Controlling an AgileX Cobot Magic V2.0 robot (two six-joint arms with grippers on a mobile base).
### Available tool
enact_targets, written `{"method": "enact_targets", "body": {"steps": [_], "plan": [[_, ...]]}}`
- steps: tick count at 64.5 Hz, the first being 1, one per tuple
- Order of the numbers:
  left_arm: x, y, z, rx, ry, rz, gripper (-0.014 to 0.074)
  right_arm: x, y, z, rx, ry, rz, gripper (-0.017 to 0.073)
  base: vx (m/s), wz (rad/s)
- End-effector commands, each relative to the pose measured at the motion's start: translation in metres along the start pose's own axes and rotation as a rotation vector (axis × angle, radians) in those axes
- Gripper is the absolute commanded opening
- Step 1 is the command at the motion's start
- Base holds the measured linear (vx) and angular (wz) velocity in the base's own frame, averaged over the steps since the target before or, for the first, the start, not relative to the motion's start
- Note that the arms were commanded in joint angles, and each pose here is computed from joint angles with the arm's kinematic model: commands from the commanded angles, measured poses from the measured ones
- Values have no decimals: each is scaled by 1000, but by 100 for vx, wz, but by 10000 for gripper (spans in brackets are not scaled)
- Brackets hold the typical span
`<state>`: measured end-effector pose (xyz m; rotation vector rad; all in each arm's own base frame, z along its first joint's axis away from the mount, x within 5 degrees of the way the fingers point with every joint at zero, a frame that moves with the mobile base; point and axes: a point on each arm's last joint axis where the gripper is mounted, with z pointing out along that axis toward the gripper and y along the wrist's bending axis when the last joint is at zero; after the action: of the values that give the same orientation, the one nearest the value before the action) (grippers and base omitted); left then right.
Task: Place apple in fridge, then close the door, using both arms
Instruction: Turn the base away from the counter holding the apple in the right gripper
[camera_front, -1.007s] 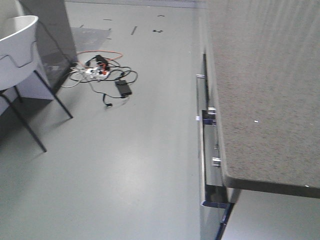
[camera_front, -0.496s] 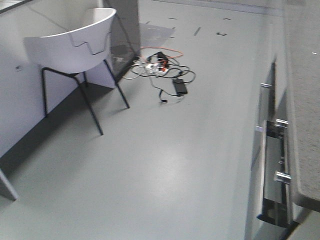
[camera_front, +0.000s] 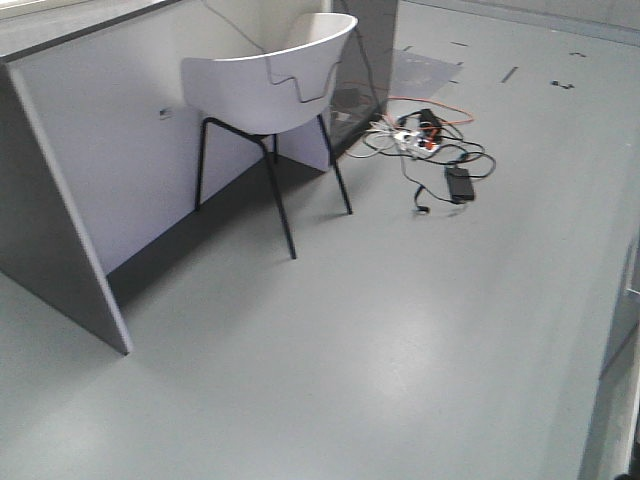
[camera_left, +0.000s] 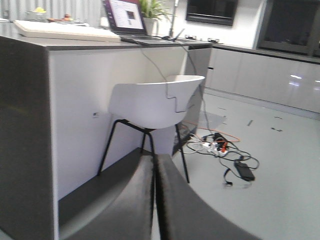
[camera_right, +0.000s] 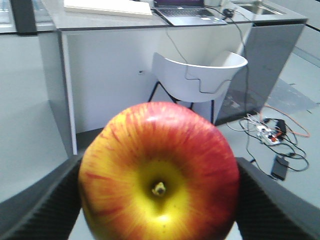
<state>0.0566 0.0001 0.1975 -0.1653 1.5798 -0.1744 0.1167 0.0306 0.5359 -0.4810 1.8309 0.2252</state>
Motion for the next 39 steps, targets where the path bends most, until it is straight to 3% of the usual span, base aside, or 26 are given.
{"method": "enact_targets", "body": {"steps": [1,39], "plan": [[-12,-4,-3,30,-95,-9,-7,-12,1,-7,24,-103,-5,130,-2,37],[-12,-4,-3,30,-95,-9,-7,-12,1,-7,24,-103,-5,130,-1,38]]}}
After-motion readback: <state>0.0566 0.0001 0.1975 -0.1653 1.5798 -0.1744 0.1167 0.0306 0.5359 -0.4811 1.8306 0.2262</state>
